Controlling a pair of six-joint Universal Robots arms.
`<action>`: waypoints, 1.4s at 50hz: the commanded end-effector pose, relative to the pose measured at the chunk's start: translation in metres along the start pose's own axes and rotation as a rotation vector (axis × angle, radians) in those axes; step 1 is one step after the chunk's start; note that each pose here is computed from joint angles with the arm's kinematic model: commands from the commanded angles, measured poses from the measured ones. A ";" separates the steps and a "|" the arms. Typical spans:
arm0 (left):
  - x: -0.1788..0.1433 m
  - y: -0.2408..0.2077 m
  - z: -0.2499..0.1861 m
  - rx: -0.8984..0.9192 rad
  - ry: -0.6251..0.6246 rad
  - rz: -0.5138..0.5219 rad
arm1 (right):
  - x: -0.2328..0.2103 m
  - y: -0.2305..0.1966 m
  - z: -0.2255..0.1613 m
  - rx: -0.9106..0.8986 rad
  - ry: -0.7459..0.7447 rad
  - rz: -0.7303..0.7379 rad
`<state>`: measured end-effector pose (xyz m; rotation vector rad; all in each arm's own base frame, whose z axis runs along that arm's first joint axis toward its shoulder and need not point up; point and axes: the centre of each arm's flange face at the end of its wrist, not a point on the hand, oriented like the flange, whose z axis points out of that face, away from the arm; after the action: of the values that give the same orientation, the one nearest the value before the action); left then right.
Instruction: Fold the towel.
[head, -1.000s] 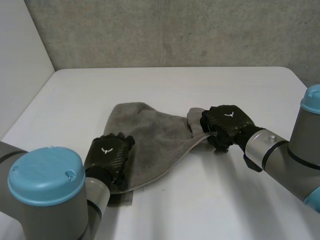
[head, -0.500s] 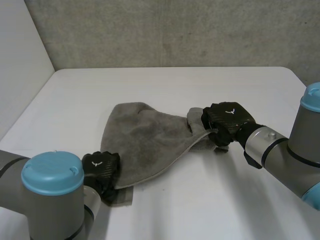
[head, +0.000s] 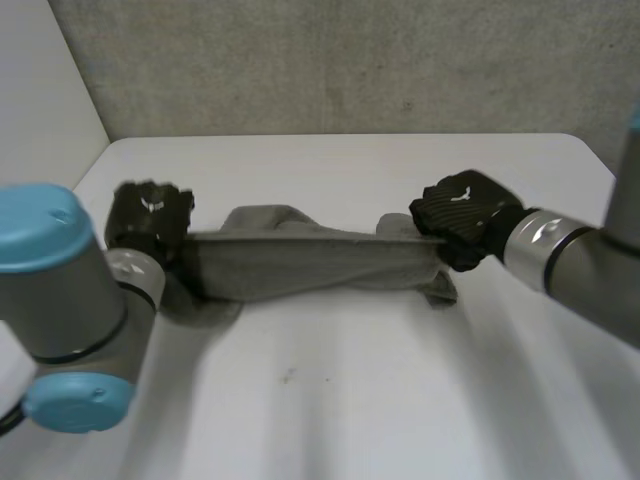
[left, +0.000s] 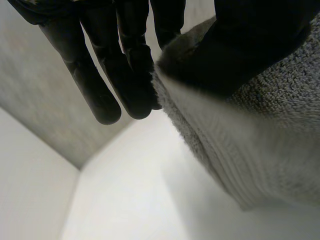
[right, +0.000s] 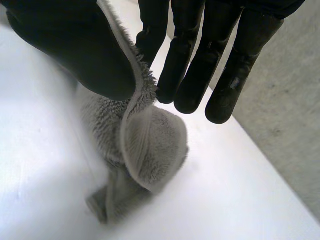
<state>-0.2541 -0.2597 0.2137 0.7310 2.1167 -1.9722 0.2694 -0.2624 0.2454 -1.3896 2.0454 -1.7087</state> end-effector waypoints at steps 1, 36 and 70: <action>-0.013 -0.038 -0.037 0.047 0.135 0.095 | 0.018 -0.026 -0.045 -0.084 0.001 -0.161; -0.034 -0.104 0.094 0.286 -0.017 0.045 | 0.103 -0.098 0.051 0.485 0.501 -0.109; 0.033 0.085 0.020 -0.059 0.272 0.020 | -0.034 0.086 0.034 -0.178 -0.168 0.074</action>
<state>-0.2544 -0.2833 0.1391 1.0128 2.2554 -1.9854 0.2710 -0.2704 0.1686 -1.5216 2.1344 -1.4419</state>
